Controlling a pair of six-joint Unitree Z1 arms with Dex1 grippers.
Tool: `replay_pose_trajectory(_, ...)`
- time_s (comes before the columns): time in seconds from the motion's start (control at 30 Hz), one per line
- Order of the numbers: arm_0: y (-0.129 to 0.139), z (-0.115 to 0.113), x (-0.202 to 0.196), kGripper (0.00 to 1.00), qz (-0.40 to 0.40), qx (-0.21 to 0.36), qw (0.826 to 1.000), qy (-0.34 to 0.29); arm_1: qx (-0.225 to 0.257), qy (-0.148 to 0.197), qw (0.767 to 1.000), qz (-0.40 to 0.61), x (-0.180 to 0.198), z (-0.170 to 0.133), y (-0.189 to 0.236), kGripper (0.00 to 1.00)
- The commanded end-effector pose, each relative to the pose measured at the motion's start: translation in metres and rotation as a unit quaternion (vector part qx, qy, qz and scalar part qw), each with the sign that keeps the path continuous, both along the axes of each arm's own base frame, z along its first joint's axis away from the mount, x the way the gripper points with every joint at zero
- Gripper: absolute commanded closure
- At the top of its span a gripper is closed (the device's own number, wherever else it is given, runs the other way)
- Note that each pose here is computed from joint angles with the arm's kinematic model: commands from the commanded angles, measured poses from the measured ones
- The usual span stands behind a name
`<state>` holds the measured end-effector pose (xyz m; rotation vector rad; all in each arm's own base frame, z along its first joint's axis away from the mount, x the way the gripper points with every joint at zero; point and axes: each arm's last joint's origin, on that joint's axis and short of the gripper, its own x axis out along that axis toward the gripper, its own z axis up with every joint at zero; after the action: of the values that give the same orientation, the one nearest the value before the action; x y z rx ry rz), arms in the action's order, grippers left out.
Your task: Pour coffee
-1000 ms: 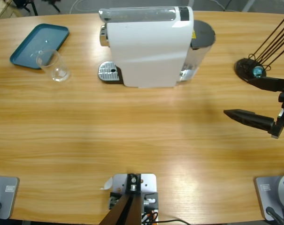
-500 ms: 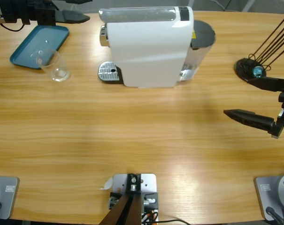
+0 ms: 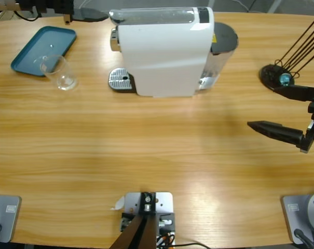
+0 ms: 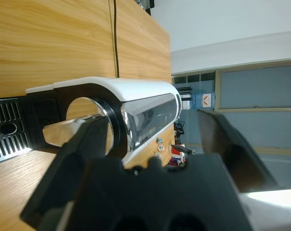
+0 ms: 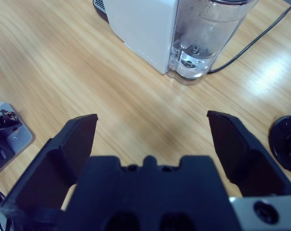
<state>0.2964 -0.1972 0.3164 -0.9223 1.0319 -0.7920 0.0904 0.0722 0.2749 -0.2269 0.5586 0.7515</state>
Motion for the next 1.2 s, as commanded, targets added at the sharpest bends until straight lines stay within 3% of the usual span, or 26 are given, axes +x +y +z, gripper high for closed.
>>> replay_pose_trajectory(0.03,-0.013,-0.022,0.008,0.239,-0.016,0.009,0.999,0.032,-0.011,0.006,1.0,0.006,-0.007,-0.009,-0.004,0.0)
replay_pose_trajectory(0.07,-0.013,-0.022,0.007,0.251,-0.016,0.009,0.999,0.033,-0.011,0.006,1.0,0.006,-0.007,-0.009,-0.004,0.0)
replay_pose_trajectory(0.17,-0.013,-0.021,0.007,0.495,-0.019,0.007,0.999,0.032,-0.011,0.006,1.0,0.006,-0.007,-0.009,-0.004,0.0)
replay_pose_trajectory(0.2,-0.013,-0.02,0.007,0.617,-0.023,0.005,0.999,0.03,-0.011,0.006,1.0,0.006,-0.007,-0.009,-0.004,0.0)
replay_pose_trajectory(0.27,-0.012,-0.018,0.004,0.966,-0.026,0.004,0.999,0.026,-0.012,0.006,1.0,0.006,-0.006,-0.009,-0.004,0.0)
replay_pose_trajectory(0.3,-0.011,-0.016,0.002,1.0,-0.026,0.004,0.999,0.023,-0.012,0.006,1.0,0.006,-0.006,-0.009,-0.004,0.0)
replay_pose_trajectory(0.77,-0.007,0.003,-0.012,1.0,-0.029,-0.001,0.999,-0.015,-0.012,0.006,1.0,0.006,-0.006,-0.009,-0.004,0.0)
replay_pose_trajectory(1.2,-0.016,0.063,-0.012,1.0,-0.037,-0.025,0.997,-0.058,-0.013,0.005,1.0,0.007,-0.006,-0.009,-0.003,0.0)
